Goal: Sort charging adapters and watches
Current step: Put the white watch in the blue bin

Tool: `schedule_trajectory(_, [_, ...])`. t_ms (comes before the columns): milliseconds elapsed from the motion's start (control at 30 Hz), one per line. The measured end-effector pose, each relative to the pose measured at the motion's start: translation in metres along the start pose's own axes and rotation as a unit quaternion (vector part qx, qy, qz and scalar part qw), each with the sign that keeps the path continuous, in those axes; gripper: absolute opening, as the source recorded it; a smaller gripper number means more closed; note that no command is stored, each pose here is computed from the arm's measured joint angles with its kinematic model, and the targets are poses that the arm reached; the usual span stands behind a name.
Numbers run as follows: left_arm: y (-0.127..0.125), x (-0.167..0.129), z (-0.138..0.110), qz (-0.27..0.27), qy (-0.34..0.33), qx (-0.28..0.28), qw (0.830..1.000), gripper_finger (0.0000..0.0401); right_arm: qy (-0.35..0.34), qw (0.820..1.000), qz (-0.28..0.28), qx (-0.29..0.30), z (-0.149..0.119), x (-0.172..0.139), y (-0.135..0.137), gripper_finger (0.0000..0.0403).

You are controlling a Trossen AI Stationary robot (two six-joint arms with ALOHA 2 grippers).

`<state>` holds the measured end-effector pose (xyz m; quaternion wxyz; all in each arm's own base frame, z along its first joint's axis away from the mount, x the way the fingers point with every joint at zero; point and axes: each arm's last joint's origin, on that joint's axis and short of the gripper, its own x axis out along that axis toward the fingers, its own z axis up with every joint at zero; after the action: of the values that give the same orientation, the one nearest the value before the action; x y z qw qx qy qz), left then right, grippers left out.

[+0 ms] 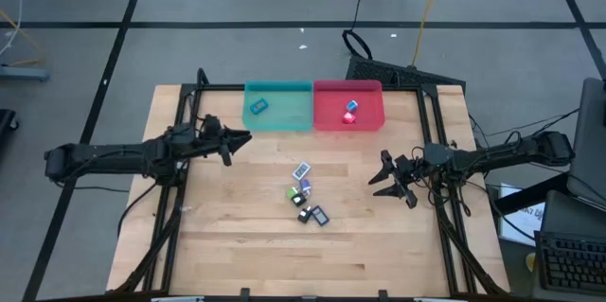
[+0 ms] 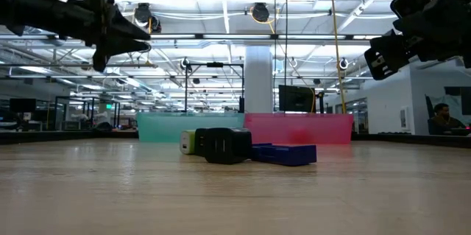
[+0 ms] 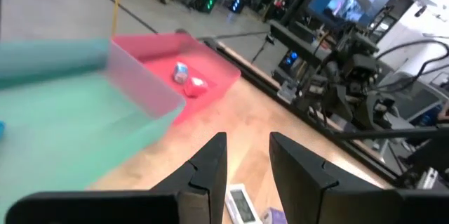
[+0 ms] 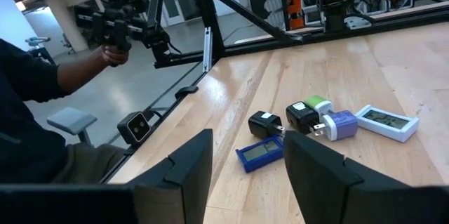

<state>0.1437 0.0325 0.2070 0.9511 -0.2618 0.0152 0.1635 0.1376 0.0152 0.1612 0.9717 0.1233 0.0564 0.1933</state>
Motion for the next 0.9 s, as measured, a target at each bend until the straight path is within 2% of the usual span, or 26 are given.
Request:
schedule_trajectory(400, [-0.016, 0.031, -0.024, -0.047, 0.039, -0.008, 0.998, 0.0108, 0.0, 1.0, -0.001, -0.002, 0.0, 0.0, 0.0, 0.0164])
schedule_trajectory(600, [-0.03, 0.039, -0.036, -0.107, 0.048, -0.005, 0.993, 0.0108, 0.0, 1.0, -0.001, -0.001, 0.0, 0.0, 0.0, 0.016])
schedule_trajectory(767, [-0.047, 0.042, -0.048, -0.173, 0.045, 0.036, 0.983, 0.0108, 0.0, 1.0, -0.001, -0.001, 0.0, 0.0, 0.0, 0.0162])
schedule_trajectory(900, [-0.066, 0.047, -0.056, -0.211, 0.048, 0.101, 0.971, 0.0108, 0.0, 1.0, -0.001, -0.002, 0.0, 0.0, 0.0, 0.016])
